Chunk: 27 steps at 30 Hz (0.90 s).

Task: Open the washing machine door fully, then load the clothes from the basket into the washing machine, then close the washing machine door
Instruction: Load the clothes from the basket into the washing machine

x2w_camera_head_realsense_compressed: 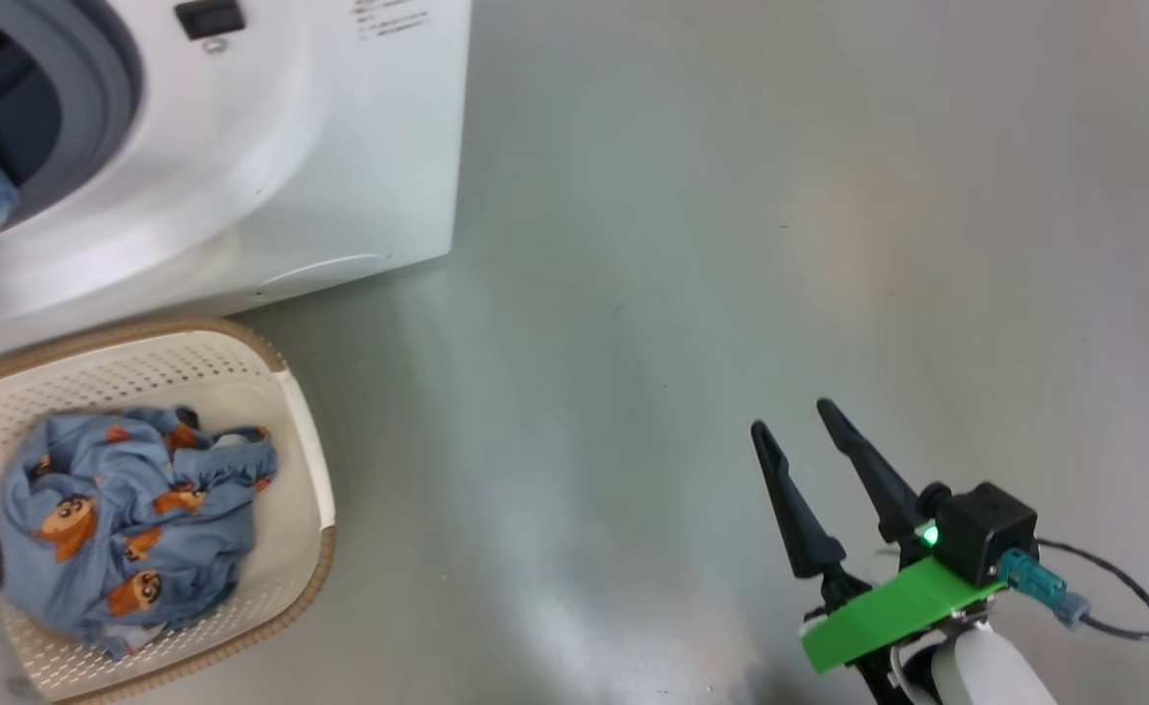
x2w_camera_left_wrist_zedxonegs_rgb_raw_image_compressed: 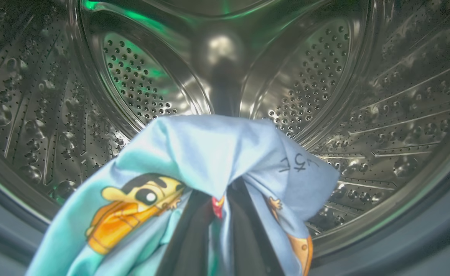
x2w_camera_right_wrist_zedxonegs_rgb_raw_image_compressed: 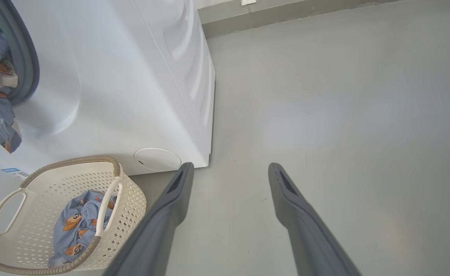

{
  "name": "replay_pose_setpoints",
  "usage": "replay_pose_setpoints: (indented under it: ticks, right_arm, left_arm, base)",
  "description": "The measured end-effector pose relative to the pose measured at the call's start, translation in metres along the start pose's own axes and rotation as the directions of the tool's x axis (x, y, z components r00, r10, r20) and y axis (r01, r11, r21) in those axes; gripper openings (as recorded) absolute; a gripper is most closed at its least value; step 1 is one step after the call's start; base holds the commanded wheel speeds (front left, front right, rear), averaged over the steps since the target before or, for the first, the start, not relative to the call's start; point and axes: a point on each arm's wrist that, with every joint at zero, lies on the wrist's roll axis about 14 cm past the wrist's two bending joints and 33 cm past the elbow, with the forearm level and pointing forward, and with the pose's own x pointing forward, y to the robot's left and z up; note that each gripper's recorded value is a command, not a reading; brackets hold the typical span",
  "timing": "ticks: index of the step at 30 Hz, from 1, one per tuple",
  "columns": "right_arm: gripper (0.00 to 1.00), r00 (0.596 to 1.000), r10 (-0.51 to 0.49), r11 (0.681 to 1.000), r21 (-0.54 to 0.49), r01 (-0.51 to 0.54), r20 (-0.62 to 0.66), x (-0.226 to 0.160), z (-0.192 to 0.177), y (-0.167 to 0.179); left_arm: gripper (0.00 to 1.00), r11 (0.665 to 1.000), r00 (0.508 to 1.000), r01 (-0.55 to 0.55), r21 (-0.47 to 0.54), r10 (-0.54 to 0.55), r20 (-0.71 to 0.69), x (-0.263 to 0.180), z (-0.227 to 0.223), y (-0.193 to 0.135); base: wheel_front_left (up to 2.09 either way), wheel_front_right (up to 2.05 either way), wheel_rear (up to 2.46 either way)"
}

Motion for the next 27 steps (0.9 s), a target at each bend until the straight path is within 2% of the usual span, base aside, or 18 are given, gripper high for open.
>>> replay_pose_setpoints:
  ticks: [8, 17, 23, 27]
  right_arm:
    - [1.0, 0.998, -0.048, 0.999, -0.009, 0.048, -0.05, -0.022, -0.014, -0.014]
    - [1.0, 0.994, -0.071, 0.997, -0.027, 0.069, -0.084, -0.028, -0.023, -0.024]
    - [1.0, 0.992, -0.071, 0.997, -0.027, 0.069, -0.106, -0.026, -0.031, -0.024]
    - [1.0, 0.99, -0.068, 0.998, -0.025, 0.066, -0.127, -0.025, -0.038, -0.023]
  left_arm:
    - [0.0, 1.0, 1.0, -0.011, -0.015, 0.011, 0.008, 0.034, 0.008, -0.006]
    - [0.0, 0.998, 0.998, -0.032, -0.048, 0.035, 0.059, 0.055, 0.018, -0.006]
    - [0.0, 0.994, 0.979, -0.066, -0.088, 0.082, 0.185, 0.069, 0.05, 0.003]
    - [0.0, 0.997, 0.991, -0.058, -0.053, 0.064, 0.119, 0.07, 0.022, -0.003]
  base:
    - [0.0, 0.0, 0.0]
    - [0.0, 0.0, 0.0]
    - [0.0, 0.0, 0.0]
    - [0.0, 0.0, 0.0]
